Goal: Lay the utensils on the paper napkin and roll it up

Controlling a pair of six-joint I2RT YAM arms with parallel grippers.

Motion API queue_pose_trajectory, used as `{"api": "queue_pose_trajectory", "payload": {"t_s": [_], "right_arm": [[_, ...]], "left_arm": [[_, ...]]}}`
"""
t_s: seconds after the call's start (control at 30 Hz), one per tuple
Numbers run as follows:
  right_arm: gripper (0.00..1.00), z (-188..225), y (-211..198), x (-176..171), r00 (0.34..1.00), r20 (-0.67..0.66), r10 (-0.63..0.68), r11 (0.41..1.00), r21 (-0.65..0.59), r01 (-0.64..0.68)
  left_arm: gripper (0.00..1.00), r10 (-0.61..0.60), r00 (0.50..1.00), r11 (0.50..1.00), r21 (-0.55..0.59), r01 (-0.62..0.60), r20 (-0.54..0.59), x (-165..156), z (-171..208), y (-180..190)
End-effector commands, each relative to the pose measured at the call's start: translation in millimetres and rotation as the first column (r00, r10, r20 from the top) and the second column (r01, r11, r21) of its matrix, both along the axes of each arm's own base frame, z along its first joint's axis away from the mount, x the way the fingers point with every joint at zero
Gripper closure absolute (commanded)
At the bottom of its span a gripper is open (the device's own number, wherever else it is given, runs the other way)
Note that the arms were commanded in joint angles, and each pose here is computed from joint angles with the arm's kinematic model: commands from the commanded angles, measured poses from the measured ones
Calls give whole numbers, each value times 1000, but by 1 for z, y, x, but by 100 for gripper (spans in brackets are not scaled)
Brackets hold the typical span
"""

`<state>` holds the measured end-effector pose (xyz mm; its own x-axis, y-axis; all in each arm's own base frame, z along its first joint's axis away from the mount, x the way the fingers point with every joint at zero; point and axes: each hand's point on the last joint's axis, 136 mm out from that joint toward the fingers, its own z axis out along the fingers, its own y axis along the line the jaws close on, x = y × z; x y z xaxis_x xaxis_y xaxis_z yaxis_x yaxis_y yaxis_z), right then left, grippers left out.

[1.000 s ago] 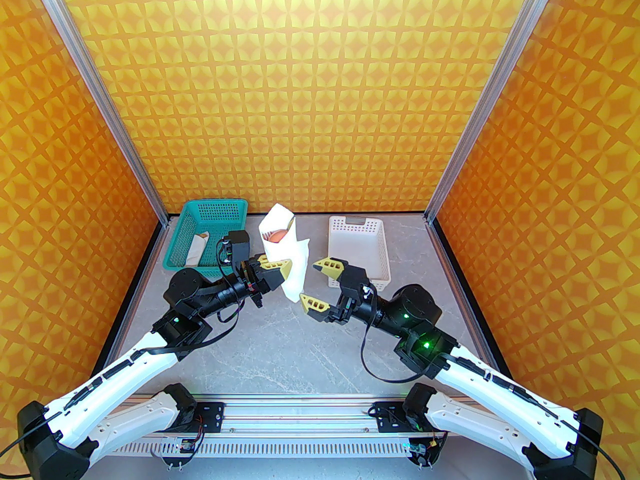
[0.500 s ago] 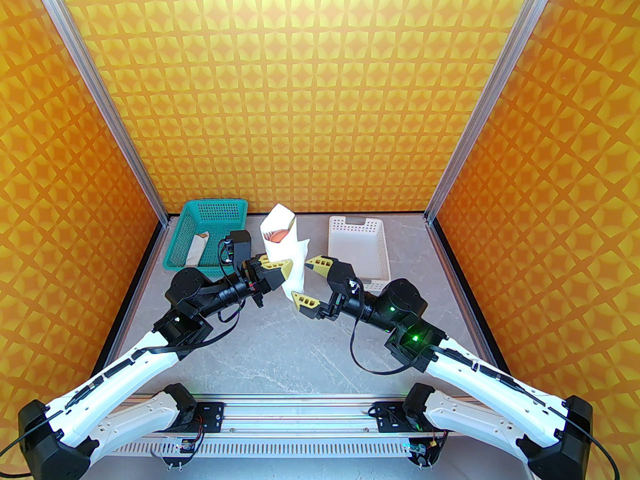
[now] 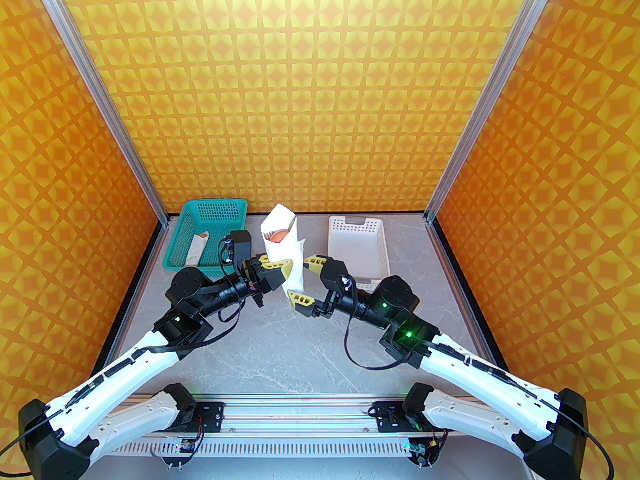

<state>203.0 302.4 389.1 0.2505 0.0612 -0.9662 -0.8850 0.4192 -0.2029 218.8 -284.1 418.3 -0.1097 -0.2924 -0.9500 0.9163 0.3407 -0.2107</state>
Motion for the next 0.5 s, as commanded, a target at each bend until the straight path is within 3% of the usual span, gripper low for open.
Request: {"api": "queue_pose_trajectory", "payload": {"t_s": [0.0, 0.47], "right_arm": [[30, 21, 2, -6, 999, 24, 29, 999, 43, -30], [32, 12, 7, -7, 998, -22, 62, 997, 40, -61]], "left_arm": [[100, -1, 999, 1000, -16, 2, 39, -3, 16, -1], [100, -16, 999, 1000, -21, 17, 46, -7, 18, -1]]}}
